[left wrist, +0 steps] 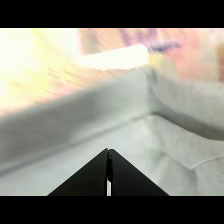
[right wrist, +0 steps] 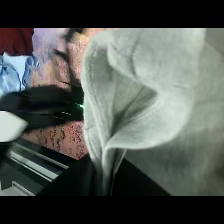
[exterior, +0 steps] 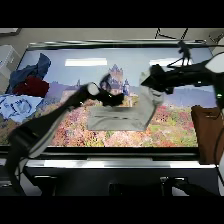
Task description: Fold the clothes and pants, and hang the long-sleeved shirts on hangers.
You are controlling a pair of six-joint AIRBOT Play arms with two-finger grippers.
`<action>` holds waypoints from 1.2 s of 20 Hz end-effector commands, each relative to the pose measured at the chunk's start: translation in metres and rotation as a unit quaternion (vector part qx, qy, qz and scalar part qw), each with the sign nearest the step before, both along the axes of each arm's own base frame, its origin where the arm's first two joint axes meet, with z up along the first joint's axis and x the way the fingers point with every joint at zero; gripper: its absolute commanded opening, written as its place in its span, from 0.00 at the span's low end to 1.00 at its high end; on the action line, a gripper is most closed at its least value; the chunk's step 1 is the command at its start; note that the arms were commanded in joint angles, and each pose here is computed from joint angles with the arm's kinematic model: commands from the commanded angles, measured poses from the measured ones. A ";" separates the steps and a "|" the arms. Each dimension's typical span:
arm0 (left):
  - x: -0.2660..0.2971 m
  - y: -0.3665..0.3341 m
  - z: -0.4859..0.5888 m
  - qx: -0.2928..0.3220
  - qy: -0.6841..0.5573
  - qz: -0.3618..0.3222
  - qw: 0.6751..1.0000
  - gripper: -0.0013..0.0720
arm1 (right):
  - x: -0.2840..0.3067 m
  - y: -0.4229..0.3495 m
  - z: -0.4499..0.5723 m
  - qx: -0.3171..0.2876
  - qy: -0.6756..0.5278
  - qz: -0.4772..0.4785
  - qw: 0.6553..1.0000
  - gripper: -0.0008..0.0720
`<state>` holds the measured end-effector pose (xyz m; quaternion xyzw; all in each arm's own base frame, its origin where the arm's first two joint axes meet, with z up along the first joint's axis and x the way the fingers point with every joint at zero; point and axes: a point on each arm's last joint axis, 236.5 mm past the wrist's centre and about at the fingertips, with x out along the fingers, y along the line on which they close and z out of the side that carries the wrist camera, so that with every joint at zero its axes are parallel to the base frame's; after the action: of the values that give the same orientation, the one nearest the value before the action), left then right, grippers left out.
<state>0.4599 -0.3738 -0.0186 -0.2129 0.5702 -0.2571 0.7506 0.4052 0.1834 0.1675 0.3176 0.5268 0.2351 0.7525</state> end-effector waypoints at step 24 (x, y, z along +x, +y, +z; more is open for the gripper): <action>-0.023 0.316 0.319 0.164 -0.315 0.177 0.918 0.05 | -0.006 -0.124 -0.216 -0.119 0.271 -0.055 0.954 0.93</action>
<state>0.4388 -0.0603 0.3017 -0.0980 0.2874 -0.0795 0.9494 0.4378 0.1409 -0.0218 0.3078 0.6654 0.1177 0.6698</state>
